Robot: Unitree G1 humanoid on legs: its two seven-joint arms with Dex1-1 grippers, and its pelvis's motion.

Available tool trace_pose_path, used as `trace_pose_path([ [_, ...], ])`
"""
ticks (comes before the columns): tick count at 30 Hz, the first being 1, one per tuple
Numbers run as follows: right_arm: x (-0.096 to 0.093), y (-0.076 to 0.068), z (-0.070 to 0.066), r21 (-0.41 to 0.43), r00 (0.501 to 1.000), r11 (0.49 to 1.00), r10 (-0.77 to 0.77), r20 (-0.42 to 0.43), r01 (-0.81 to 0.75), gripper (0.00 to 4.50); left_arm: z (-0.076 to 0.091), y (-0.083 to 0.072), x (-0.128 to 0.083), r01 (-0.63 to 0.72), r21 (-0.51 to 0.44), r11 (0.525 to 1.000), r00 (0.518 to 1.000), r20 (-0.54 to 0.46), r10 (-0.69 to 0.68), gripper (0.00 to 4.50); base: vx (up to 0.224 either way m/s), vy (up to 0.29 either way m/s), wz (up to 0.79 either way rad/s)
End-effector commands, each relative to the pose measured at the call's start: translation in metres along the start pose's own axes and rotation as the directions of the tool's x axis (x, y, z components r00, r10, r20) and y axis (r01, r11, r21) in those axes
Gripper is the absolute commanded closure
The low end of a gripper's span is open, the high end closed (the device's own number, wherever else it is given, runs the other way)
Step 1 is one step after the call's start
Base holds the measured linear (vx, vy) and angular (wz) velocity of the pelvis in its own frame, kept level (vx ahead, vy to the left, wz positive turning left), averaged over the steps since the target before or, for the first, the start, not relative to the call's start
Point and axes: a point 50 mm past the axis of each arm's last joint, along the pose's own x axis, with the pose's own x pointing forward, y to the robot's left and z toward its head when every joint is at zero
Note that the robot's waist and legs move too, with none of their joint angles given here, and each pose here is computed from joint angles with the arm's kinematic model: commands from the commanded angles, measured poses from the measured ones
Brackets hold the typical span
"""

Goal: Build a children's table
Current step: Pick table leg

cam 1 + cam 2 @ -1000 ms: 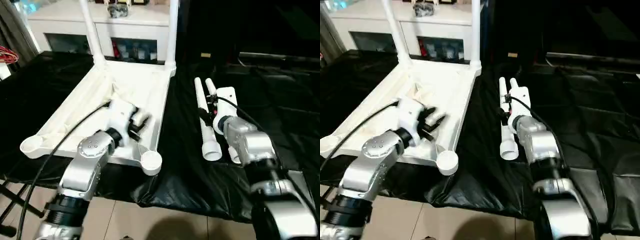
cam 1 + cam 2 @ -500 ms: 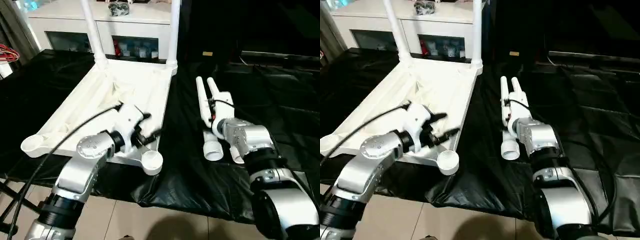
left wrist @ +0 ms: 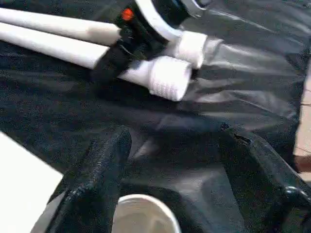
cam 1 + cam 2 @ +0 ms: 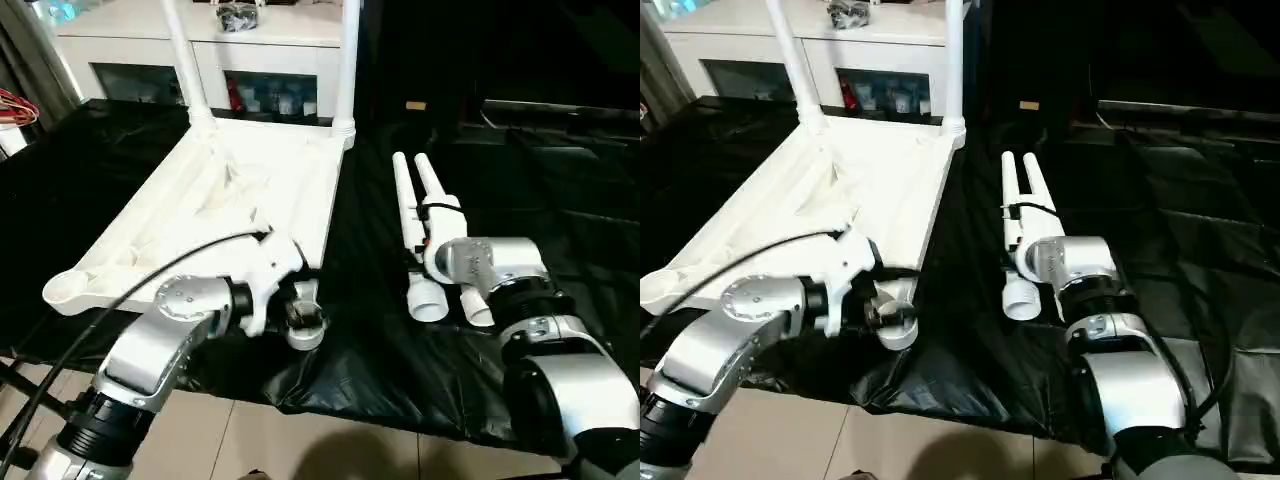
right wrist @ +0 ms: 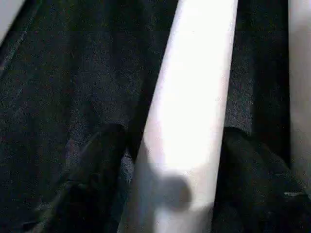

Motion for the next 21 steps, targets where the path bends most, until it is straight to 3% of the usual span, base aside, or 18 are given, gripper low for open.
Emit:
trace_pose_path([
  [1,0.003,-0.003,-0.010,0.013,0.998,1.000,-0.006,-0.066,0.007,1.67,0.000,0.008,0.001,-0.018,0.019,1.000,1.000,-0.017,0.019,1.15,0.000,0.000,0.00],
  [4,0.003,-0.005,-0.011,0.032,0.998,0.999,0.000,-0.067,0.002,1.72,-0.002,0.011,0.003,-0.043,0.024,0.999,0.999,-0.019,0.044,1.15,0.000,0.000,0.00],
  [5,0.002,-0.006,-0.010,0.048,0.998,0.999,0.005,-0.063,-0.002,1.99,-0.003,0.013,0.003,-0.055,0.027,0.998,0.998,-0.017,0.056,1.15,0.000,0.000,0.00],
  [11,-0.001,-0.014,-0.011,0.131,0.998,0.991,0.034,-0.051,-0.027,2.40,-0.009,0.017,-0.002,-0.139,0.026,0.990,0.990,-0.013,0.139,1.15,0.000,0.000,0.00],
  [16,-0.001,-0.020,-0.017,0.177,0.997,0.983,0.050,-0.056,-0.039,2.63,0.000,0.023,-0.002,-0.181,0.023,0.983,0.983,0.023,0.181,1.15,0.000,0.000,0.00],
  [21,-0.004,-0.020,-0.011,0.236,0.995,0.966,0.104,-0.003,-0.100,2.66,0.017,0.034,-0.001,-0.267,-0.009,0.964,0.960,0.090,0.267,1.15,0.000,0.000,0.00],
])
